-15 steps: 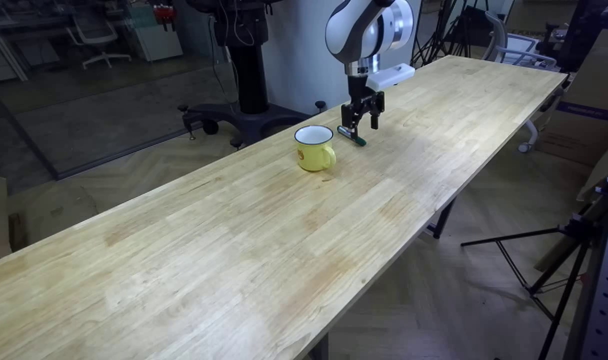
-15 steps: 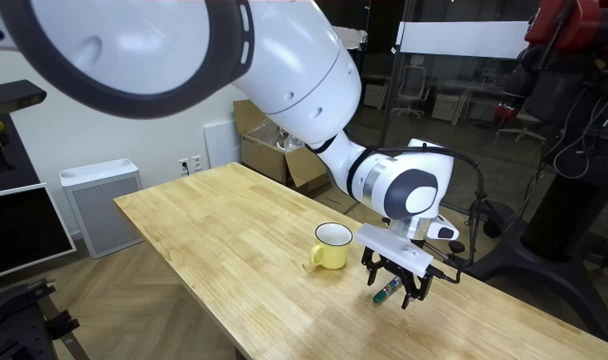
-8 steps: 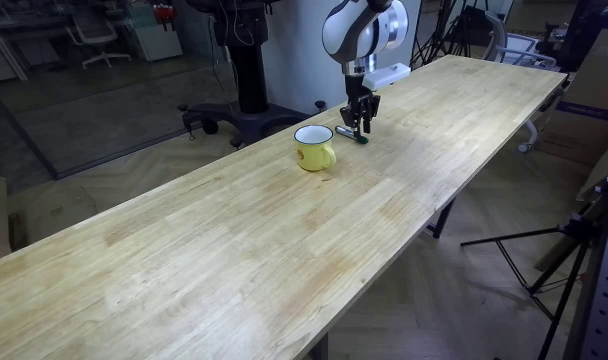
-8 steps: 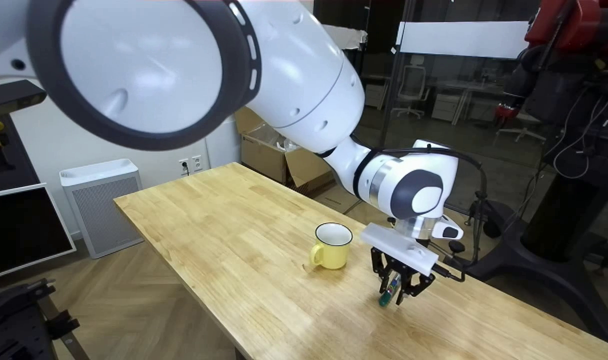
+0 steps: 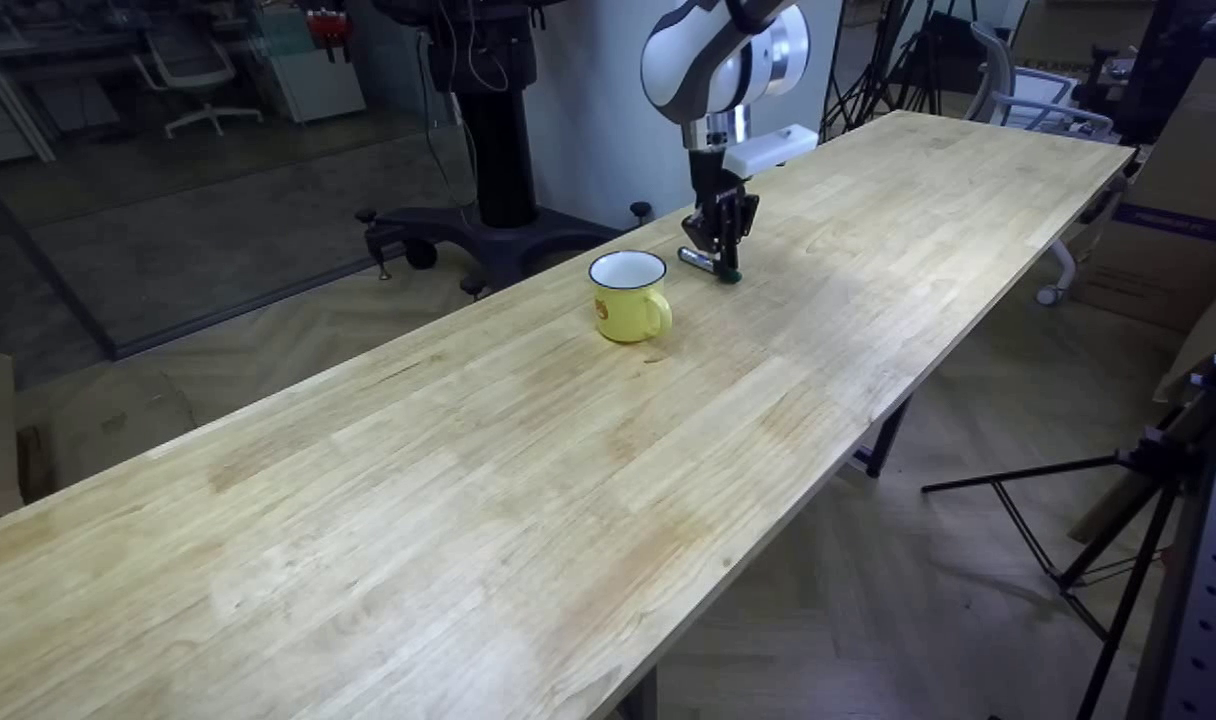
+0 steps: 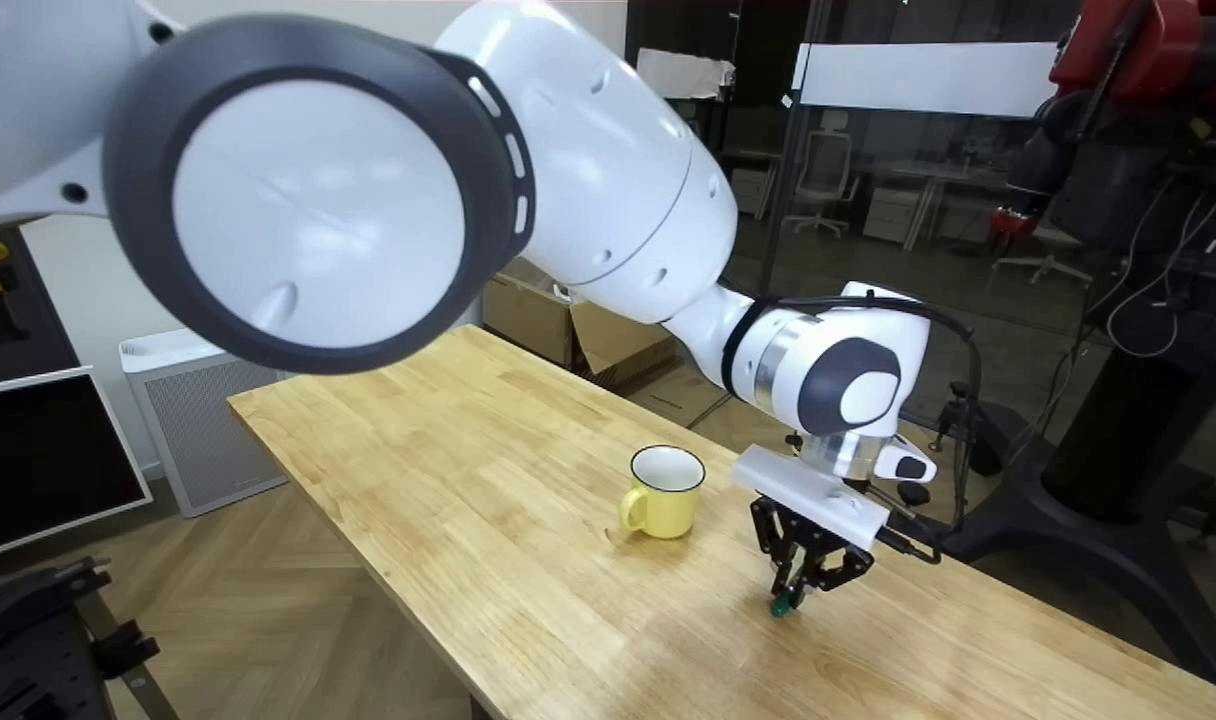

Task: Pick up the pen from the table and put it in the yellow cup.

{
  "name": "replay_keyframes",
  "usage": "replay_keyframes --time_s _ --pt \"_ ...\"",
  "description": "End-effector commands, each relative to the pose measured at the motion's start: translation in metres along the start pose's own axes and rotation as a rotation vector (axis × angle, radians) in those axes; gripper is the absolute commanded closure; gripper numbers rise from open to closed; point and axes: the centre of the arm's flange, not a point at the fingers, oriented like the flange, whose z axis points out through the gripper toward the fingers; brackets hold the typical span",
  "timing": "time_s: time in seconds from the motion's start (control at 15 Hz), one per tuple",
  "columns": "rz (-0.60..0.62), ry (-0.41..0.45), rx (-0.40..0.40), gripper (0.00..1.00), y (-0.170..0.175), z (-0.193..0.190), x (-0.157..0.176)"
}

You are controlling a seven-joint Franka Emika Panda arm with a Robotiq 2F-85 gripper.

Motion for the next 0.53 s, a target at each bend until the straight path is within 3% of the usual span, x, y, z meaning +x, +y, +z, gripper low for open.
replay_keyframes --time_s 0.0,0.2,0.47 --pt "0.013 0.007 -0.028 0.95 0.003 -0.011 0.019" --pt "0.022 0.027 -0.070 0.95 -0.009 -0.031 0.013" --pt "0.017 0.009 -0.066 0.95 -0.041 -0.057 -0.002"
